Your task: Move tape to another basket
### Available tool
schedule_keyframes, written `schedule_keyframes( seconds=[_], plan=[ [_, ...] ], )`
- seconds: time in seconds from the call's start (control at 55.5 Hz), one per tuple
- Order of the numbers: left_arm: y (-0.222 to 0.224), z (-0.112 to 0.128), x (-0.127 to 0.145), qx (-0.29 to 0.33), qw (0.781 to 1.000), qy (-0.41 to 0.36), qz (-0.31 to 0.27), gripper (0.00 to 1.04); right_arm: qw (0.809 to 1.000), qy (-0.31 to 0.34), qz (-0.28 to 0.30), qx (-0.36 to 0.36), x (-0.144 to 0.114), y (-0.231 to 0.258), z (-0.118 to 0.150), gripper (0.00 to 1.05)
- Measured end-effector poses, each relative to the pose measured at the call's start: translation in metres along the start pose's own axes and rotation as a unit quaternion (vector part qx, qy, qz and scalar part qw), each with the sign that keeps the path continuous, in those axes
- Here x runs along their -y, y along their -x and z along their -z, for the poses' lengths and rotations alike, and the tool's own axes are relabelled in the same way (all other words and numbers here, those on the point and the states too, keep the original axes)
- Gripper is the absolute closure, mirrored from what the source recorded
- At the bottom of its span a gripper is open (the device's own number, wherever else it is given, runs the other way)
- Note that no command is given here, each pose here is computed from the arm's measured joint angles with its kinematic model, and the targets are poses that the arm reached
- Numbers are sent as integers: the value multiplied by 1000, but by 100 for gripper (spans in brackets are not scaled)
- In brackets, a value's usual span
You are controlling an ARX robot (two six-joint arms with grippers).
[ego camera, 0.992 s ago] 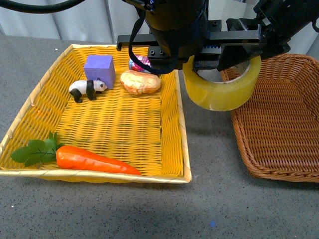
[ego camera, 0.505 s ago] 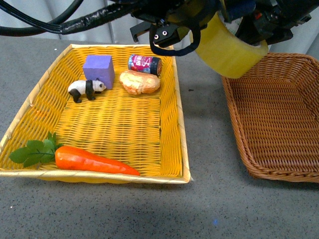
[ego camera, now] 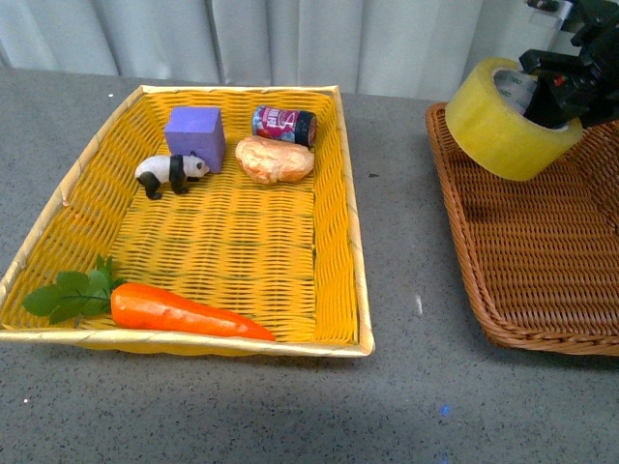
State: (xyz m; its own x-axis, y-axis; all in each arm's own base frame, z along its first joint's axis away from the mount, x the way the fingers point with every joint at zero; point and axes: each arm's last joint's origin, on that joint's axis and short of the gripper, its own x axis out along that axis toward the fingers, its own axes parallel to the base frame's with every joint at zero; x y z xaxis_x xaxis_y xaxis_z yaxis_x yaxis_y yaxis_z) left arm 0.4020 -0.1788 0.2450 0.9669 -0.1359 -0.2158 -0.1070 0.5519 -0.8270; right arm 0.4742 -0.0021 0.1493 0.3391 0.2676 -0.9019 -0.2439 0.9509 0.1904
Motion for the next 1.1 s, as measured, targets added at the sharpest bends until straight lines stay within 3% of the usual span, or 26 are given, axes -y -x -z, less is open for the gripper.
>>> schedule_keyframes(
  seconds=[0.198,0.361,0.469,0.685,0.793,0.919,1.1],
  plan=[
    [-10,1,-31,76,981,-115,-134,7,999,-10,42,-15,21,-3,17,89],
    [-12,-12,-45,137,938,-219,-232,7,997,-15,63,-41,33,-17,41,89],
    [-12,-14,-48,135,925,-244,-260,7,996,-15,71,-44,36,-22,47,89],
    [-12,-17,-49,134,920,-259,-263,7,996,-7,85,-39,41,-28,55,88],
    [-12,-17,-49,132,917,-264,-267,7,996,-6,88,-20,44,-30,58,71],
    [-8,-25,-46,141,913,-270,-270,7,991,-6,126,44,48,-15,63,44],
    [-5,-34,-39,164,907,-279,-268,7,957,-24,209,201,50,49,66,7]
  ],
)
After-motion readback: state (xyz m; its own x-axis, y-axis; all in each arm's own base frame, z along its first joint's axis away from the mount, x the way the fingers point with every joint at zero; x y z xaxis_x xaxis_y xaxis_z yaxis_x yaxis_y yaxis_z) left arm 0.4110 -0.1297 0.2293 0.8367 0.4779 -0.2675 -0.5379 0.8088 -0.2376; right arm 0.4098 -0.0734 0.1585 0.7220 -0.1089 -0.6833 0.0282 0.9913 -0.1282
